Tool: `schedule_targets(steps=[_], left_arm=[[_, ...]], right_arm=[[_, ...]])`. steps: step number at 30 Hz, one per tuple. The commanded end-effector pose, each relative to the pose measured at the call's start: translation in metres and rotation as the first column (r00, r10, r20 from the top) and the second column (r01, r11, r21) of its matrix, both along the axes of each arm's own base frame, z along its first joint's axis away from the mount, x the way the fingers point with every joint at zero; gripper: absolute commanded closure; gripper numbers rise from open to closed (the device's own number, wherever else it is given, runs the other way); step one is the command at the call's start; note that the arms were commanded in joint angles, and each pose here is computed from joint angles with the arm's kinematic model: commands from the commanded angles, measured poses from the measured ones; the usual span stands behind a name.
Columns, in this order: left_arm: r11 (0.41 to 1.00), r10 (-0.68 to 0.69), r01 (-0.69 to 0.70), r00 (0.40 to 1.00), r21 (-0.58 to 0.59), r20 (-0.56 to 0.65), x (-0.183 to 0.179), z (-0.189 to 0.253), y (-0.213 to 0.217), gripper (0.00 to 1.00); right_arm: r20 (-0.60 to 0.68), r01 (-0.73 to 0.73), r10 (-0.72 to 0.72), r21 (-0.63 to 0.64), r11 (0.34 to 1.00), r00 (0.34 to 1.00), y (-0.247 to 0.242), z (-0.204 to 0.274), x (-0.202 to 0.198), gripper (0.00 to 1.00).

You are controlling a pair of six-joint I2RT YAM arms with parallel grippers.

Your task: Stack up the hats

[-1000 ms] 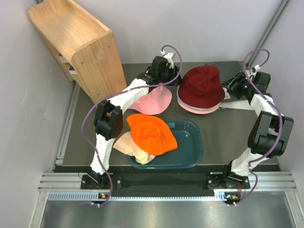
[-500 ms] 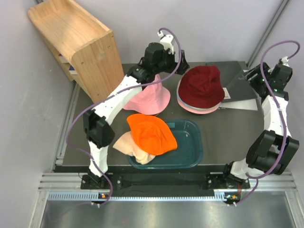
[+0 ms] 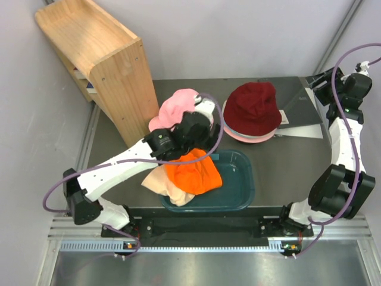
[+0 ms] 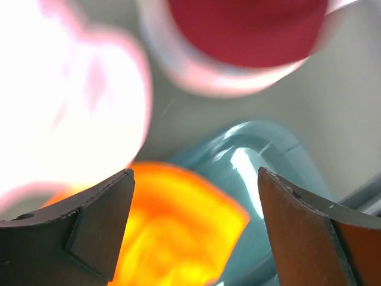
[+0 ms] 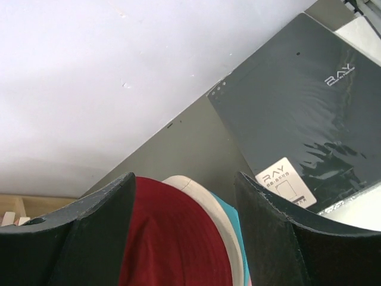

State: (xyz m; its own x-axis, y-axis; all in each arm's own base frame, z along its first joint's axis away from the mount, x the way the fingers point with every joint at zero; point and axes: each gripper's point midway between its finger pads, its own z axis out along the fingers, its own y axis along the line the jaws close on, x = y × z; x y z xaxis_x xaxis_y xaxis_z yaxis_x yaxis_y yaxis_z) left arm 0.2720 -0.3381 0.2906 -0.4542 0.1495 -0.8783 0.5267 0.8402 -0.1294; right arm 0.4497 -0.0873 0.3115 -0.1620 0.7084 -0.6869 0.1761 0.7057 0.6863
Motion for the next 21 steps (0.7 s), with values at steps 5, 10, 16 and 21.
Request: schedule_targets(steps=[5,10,16,21], left_arm=[[0.835,0.548,-0.523,0.819,0.172,-0.17,-0.047,-0.073,0.138,0.16],[0.81,0.586,-0.558,0.773,0.178,-0.244,-0.061,-0.099,0.145,0.25],[0.791,0.611,-0.565,0.747,0.234,-0.263,-0.067,-0.123,0.149,0.33],[0.793,0.608,-0.559,0.748,0.241,-0.266,-0.064,-0.143,0.145,0.41]], right_arm=[[0.081,-0.056,0.058,-0.018,0.998,0.995,0.012,0.031,0.018,0.34],[0.09,-0.074,0.076,-0.028,0.997,0.993,0.022,0.039,0.023,0.34],[0.091,-0.09,0.093,-0.035,0.995,0.991,0.033,0.039,0.015,0.34],[0.089,-0.095,0.1,-0.05,0.994,0.991,0.038,0.04,0.006,0.34]])
